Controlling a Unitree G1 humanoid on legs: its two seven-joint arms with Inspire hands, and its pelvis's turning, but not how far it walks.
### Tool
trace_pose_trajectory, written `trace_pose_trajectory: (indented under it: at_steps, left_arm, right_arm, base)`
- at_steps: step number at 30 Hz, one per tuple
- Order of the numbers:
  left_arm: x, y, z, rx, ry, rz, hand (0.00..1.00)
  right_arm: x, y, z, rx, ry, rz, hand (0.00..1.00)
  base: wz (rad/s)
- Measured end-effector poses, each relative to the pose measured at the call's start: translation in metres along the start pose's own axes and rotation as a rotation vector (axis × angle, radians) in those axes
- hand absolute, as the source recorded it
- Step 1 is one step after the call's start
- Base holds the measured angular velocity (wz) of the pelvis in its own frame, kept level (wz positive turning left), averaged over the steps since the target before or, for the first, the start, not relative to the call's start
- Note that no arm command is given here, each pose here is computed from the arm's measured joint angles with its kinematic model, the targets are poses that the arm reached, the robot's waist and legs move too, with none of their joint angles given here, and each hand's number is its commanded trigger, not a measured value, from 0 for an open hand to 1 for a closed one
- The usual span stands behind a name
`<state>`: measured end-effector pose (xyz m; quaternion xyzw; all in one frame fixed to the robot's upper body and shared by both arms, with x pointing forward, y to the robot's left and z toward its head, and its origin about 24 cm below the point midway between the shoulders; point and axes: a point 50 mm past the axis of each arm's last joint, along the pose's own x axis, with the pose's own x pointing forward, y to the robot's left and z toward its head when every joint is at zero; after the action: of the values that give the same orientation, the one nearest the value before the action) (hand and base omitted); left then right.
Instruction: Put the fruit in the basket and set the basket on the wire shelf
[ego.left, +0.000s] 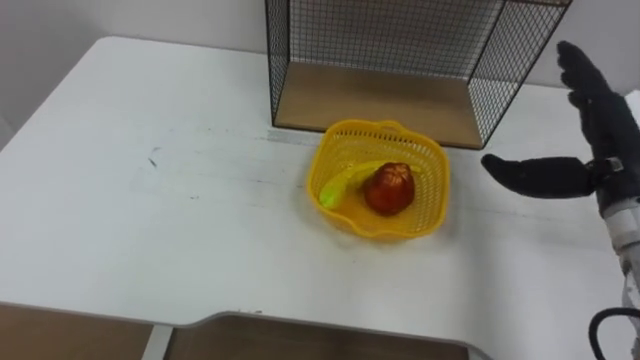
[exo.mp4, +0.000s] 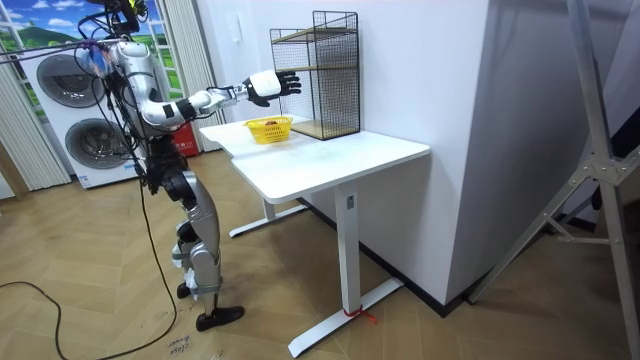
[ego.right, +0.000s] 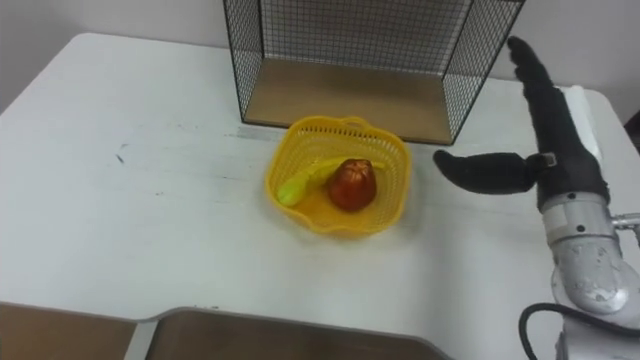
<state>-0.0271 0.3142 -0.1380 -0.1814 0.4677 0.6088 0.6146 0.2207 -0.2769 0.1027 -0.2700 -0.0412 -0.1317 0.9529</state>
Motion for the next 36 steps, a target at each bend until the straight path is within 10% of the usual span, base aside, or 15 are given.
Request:
trace_pose_trajectory:
  at_steps: [11, 29, 36]
  left_arm:
    - [-0.029, 0.004, 0.103, -0.571, -0.294, 0.213, 0.0]
    - [-0.185, 0.005, 0.221, -0.687, -1.209, 0.078, 0.0]
    - [-0.21, -0.011, 0.225, -0.654, -1.311, -0.086, 0.0]
  right_arm:
    - [-0.023, -0.031, -0.022, -0.059, 0.101, -0.254, 0.0]
    - [-0.033, -0.034, -0.035, -0.024, 0.164, -0.317, 0.0]
    - [-0.031, -0.032, -0.039, 0.027, 0.18, -0.302, 0.0]
  base:
    - [-0.02]
    - [-0.03]
    - [0.0]
